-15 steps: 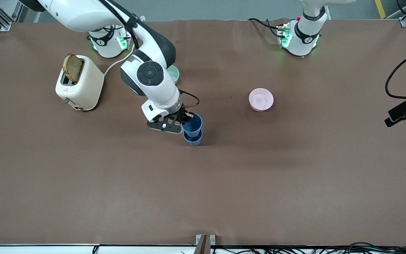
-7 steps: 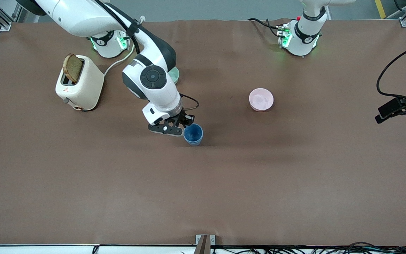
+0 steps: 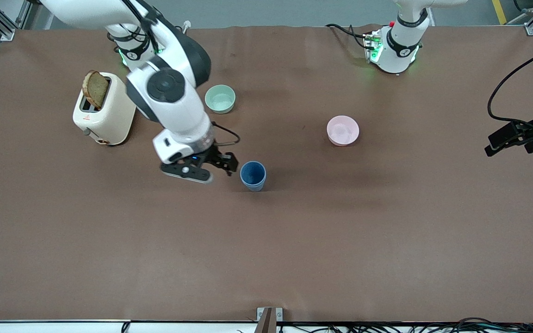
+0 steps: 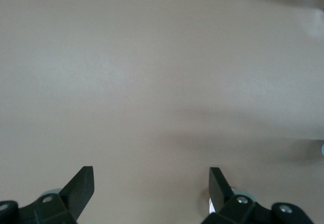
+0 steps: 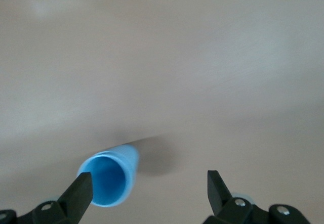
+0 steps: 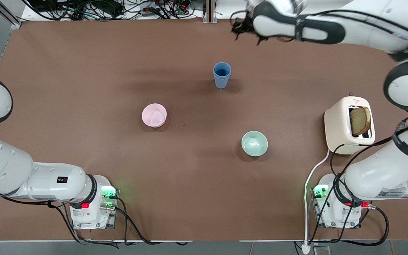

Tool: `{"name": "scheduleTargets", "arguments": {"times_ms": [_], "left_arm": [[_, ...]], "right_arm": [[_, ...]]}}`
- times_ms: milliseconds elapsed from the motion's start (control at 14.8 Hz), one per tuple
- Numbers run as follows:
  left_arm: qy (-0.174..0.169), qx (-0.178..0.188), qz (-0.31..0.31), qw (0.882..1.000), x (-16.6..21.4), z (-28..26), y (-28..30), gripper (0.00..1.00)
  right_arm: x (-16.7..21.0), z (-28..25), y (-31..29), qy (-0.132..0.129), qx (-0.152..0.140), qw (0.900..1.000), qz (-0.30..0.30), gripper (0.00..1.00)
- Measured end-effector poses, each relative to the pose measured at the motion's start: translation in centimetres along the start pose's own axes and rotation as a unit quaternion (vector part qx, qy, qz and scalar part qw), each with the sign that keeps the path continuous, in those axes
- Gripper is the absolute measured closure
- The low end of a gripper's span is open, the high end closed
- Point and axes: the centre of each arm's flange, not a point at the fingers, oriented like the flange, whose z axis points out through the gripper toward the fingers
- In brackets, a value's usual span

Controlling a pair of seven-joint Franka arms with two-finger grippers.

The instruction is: Stack blue cups with both arms

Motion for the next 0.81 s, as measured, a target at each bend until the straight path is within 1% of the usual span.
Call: {"name": "scheduleTargets", "arguments": {"times_ms": [203,271,406,609,812], "left_arm": [[-0.026,0.006,0.001,1.000,-0.6,0.3,-0.1,0.00],[-0.034,0.017,0.004,0.999,-0.9,0.3,-0.2,0.00],[-0.038,0.040,0.013,0.998,-1.2,0.0,0.2,0.00],[-0.034,0.042,0.019,0.998,-1.4,-0.5,0.7,0.00],[-0.027,0.038,0.018,0.999,-1.4,-1.3,0.8,0.00]], "right_arm": [[2.7,-4.9,5.5,0.018,-0.031,0.999,-0.013,0.00],[4.0,-6.3,7.7,0.022,-0.034,0.999,-0.015,0.00],[6.4,-9.1,12.9,0.027,-0.037,0.999,-0.020,0.00],[8.6,-12.4,20.9,0.016,-0.054,0.997,-0.050,0.00],[9.7,-14.7,28.6,-0.010,-0.050,0.996,-0.074,0.00]]}}
